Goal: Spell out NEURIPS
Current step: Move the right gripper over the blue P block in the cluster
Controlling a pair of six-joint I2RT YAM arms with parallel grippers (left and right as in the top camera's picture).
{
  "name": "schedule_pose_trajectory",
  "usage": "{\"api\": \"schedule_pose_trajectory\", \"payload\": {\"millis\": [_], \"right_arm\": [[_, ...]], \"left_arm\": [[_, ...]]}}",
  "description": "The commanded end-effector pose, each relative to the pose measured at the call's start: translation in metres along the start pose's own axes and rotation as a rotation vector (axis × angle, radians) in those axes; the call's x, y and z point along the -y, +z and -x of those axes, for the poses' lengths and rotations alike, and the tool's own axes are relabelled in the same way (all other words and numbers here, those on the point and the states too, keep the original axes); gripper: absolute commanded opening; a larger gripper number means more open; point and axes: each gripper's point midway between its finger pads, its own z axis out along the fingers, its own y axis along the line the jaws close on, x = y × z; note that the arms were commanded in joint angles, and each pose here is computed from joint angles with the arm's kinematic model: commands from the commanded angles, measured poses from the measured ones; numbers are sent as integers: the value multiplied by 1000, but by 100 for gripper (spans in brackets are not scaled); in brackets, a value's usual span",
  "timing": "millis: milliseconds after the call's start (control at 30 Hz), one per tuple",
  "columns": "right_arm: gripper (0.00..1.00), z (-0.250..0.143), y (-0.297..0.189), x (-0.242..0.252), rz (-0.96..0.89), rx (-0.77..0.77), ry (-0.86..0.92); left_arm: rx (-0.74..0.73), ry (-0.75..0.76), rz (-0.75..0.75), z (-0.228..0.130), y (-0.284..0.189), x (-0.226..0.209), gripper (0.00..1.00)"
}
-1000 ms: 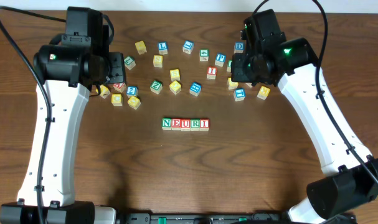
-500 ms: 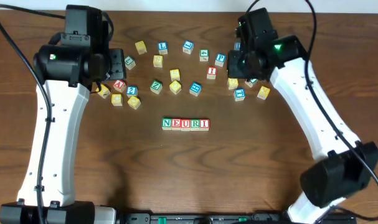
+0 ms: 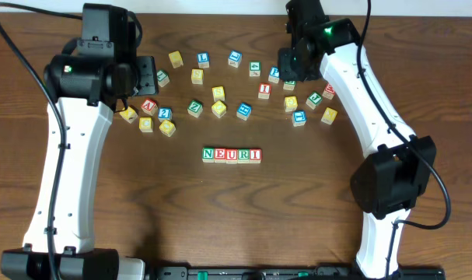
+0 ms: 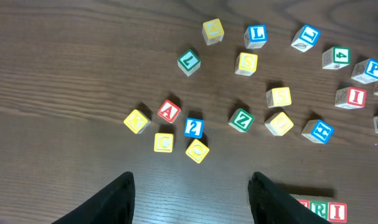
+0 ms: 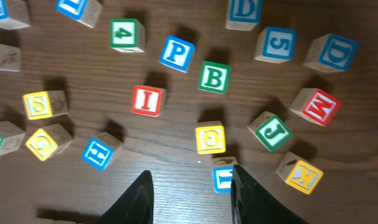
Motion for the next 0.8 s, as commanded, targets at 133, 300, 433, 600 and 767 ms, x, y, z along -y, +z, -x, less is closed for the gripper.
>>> {"api": "schedule_pose_trajectory", "payload": {"millis": [133,300,433,600,767], "right_arm": [[38,9,-5,35,-47,5,62],[41,11,-5,46,-36,2,92],[45,13,-5,47,-29,9,96],[47,14,-5,46,-28,11,109],[47,13,-4,41,-1,5,119]], "left_arm": [[-31,-7,20,-4,12,-4,58],[-35,-7,20,-4,14,-4,58],[-29,-8,19,-3,14,-3,58],[-26,-8,19,-2,14,-3,58],[-22,-8,18,-2,15,-3,58]]}}
